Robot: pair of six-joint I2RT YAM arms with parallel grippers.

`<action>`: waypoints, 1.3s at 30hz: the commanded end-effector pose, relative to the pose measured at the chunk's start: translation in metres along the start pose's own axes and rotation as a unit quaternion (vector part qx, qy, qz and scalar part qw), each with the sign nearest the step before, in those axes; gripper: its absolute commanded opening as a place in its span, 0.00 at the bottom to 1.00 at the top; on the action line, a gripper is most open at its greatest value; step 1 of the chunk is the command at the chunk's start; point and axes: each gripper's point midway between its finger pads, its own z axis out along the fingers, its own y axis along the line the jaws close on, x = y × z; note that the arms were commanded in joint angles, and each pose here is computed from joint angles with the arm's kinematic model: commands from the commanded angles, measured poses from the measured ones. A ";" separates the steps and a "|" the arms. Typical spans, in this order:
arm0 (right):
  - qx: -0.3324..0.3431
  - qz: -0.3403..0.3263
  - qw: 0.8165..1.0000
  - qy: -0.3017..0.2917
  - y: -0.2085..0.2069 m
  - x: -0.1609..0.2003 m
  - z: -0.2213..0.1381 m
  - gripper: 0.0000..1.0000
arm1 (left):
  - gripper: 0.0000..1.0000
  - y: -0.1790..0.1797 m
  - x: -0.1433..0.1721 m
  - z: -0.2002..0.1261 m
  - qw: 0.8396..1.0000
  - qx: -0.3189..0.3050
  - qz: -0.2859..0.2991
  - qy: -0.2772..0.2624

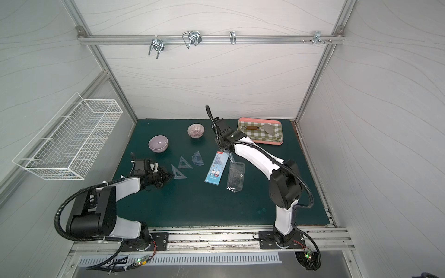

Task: Open the ruler set and take out the ruler
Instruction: Place the ruler at the center of the board.

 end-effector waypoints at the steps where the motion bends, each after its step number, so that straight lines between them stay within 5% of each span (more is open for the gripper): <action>1: 0.006 0.004 1.000 -0.023 -0.010 -0.014 -0.015 0.00 | 0.09 0.002 -0.002 -0.002 1.000 -0.003 0.008 -0.003; 7: 0.002 0.004 1.000 -0.026 -0.009 -0.017 -0.017 0.00 | 0.42 0.003 -0.005 -0.021 0.998 -0.038 0.031 -0.027; 11: -0.006 0.001 1.000 -0.026 -0.003 -0.018 -0.016 0.00 | 0.52 -0.003 -0.005 -0.037 0.997 -0.046 0.044 -0.044; 24: -0.050 0.008 0.998 -0.023 0.039 -0.023 -0.008 0.00 | 0.54 -0.113 0.016 -0.088 0.987 0.097 0.108 -0.062; 36: -0.135 -0.002 0.990 -0.036 0.107 -0.033 -0.019 0.00 | 0.53 -0.175 0.050 -0.086 0.973 0.184 0.135 -0.024; 39: -0.139 -0.001 0.990 -0.038 0.112 -0.035 -0.021 0.00 | 0.45 -0.180 0.060 -0.083 0.971 0.195 0.139 -0.018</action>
